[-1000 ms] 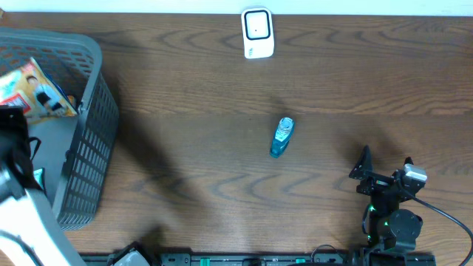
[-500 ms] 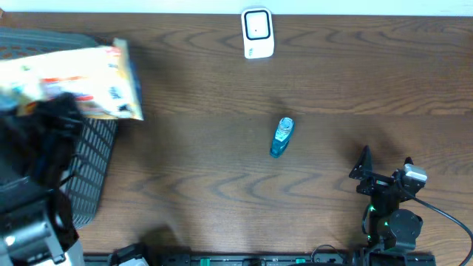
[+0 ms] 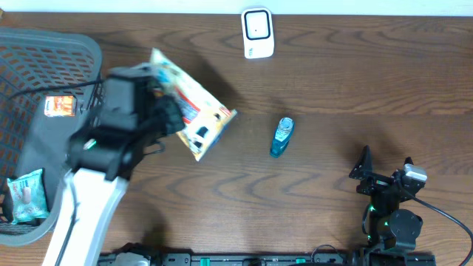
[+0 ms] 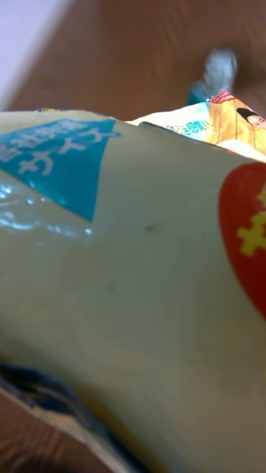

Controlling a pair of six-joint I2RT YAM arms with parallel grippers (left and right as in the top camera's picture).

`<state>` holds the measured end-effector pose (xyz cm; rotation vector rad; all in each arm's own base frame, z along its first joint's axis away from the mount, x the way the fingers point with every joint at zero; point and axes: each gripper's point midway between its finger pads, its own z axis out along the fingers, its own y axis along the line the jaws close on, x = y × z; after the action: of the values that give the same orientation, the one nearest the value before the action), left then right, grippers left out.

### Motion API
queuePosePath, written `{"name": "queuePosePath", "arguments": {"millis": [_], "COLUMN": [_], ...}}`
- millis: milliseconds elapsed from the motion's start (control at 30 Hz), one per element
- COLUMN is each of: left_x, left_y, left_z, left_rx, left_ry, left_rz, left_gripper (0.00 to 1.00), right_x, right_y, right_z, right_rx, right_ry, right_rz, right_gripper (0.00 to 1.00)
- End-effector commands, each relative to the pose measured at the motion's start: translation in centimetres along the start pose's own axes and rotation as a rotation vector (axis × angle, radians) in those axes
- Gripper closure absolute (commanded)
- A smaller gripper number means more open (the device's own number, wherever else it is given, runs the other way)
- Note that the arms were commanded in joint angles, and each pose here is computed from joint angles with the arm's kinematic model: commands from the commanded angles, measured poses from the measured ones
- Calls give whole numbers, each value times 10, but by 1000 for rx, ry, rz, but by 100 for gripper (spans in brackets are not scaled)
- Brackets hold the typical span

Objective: Scan the item barcode
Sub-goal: 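Hold the snack bag under the white scanner with the left gripper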

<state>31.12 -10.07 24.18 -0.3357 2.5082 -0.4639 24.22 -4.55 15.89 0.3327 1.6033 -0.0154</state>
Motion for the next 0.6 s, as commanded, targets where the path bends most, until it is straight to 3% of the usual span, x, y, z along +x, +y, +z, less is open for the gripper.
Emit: {"name": "queuePosePath", "arguments": {"millis": [0, 300, 567], "left_x": [20, 77, 104], "left_y": [-3, -19, -21], "left_z": [40, 138, 173], "left_rx": [-66, -150, -192], "left_ry": [100, 317, 381], "left_rz": [72, 80, 63], "left_gripper": [93, 93, 93], "right_x": [0, 0, 0], "right_y": [-2, -2, -1], "right_z": [0, 0, 0], "right_rx": [6, 6, 6], "right_ry": [-3, -3, -3], "right_rz": [-7, -7, -7], "right_gripper": [1, 1, 1]}}
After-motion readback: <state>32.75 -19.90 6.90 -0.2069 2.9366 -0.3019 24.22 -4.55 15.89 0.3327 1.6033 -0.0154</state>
